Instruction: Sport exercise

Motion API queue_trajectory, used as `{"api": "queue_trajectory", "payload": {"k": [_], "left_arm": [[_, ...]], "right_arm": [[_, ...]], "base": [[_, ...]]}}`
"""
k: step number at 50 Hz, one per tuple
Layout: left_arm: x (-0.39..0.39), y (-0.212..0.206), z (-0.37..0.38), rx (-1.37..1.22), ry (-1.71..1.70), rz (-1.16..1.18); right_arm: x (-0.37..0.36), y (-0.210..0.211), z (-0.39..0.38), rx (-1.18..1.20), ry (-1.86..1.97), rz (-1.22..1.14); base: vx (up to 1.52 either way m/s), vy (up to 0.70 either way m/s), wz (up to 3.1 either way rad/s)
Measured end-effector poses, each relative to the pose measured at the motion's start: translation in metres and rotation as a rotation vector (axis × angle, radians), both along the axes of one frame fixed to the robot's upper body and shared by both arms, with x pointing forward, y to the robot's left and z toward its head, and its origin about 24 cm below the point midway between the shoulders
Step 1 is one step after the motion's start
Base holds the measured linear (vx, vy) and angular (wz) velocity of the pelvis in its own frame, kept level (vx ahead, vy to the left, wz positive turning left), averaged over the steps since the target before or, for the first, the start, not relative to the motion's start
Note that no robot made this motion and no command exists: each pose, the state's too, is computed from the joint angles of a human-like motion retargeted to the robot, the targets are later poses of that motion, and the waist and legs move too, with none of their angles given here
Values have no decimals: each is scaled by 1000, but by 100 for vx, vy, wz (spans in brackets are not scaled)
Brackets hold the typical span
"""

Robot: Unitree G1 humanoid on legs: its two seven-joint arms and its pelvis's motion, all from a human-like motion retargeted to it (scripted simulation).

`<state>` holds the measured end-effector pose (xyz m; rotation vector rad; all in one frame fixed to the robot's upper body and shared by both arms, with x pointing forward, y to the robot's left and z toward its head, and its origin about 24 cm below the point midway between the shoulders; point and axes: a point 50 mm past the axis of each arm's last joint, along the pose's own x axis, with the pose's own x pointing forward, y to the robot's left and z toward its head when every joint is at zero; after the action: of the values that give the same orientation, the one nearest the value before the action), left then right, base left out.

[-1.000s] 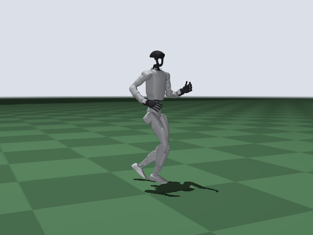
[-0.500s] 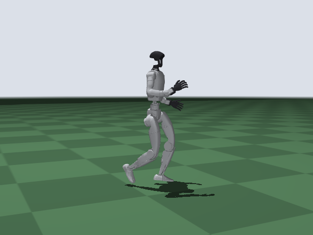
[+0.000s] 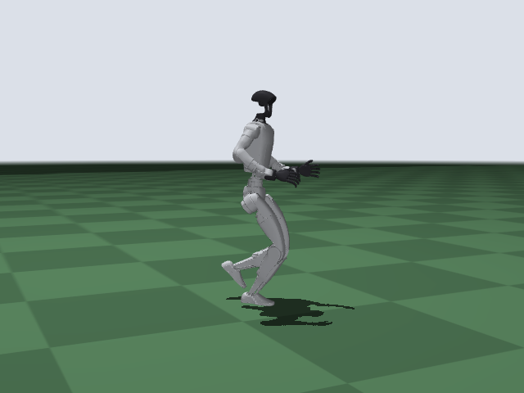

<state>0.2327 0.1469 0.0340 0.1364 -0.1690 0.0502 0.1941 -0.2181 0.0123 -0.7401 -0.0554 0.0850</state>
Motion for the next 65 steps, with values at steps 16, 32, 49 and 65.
{"api": "queue_trajectory", "payload": {"k": [16, 32, 49, 65], "left_arm": [[-18, 33, -35, 170, 157, 92], [-22, 6, -45, 74, 212, -30], [-46, 38, -68, 88, 367, 51], [-65, 34, -71, 192, 369, -68]], "right_arm": [[-4, 26, -10, 133, 61, 38], [-7, 23, -5, 266, 59, -22], [44, 30, 44, 97, -152, 121], [33, 42, 42, 177, -130, 186]], "base": [[0, 5, -2], [3, -1, 1], [1, -1, 0], [3, 7, -2]]}}
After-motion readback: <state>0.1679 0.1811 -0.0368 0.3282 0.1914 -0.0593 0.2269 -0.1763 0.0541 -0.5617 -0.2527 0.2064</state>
